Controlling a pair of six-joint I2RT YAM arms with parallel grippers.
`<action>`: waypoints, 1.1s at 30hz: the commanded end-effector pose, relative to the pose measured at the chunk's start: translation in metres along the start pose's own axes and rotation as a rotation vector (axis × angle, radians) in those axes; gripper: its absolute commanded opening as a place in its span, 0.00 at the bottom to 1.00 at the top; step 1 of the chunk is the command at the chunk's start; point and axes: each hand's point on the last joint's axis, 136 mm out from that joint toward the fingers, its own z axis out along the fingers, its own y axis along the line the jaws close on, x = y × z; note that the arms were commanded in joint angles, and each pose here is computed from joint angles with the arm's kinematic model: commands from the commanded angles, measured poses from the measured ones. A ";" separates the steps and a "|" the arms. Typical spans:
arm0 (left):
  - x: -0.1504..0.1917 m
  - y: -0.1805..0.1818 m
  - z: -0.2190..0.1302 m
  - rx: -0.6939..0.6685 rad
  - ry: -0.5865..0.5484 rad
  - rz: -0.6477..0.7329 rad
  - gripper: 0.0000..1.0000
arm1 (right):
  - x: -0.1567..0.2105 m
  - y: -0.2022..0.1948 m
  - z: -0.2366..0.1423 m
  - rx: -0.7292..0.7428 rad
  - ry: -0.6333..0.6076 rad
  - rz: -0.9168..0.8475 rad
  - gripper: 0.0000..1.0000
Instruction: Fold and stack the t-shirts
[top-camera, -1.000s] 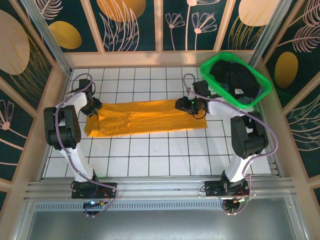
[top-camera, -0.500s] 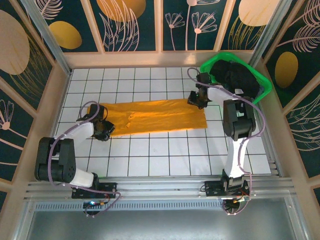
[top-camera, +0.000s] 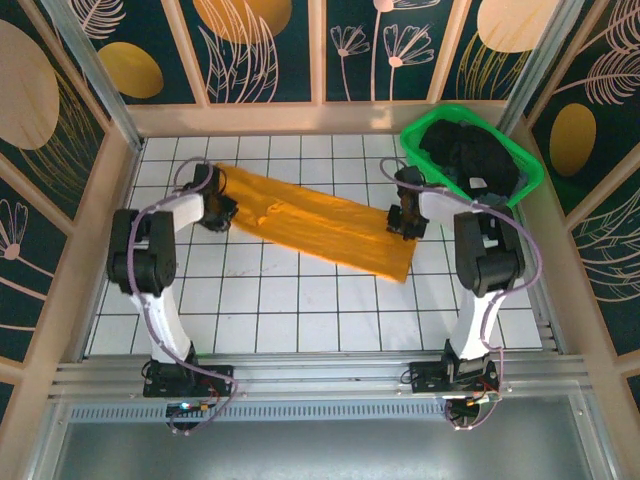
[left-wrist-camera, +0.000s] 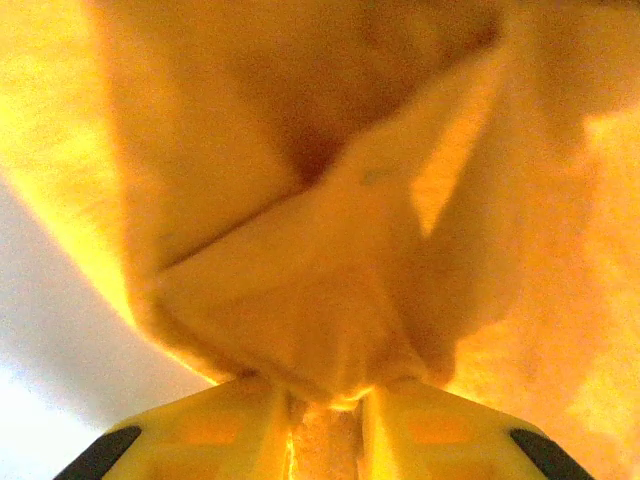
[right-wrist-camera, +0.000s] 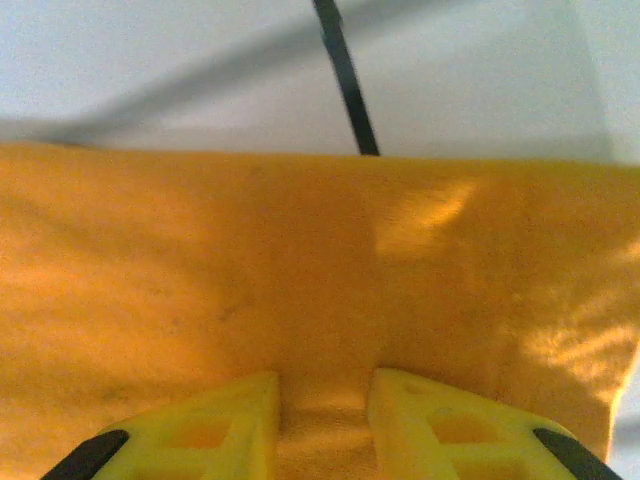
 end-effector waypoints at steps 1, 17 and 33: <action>0.008 -0.031 0.039 0.002 0.055 0.109 0.28 | 0.095 -0.040 0.000 0.166 0.212 0.017 0.32; 0.102 -0.238 0.088 0.427 0.227 0.224 0.35 | 0.182 0.067 -0.056 -0.257 0.448 -0.101 0.44; 0.175 -0.031 -0.066 0.092 0.358 0.513 0.46 | 0.194 -0.005 -0.052 -0.068 0.319 -0.164 0.49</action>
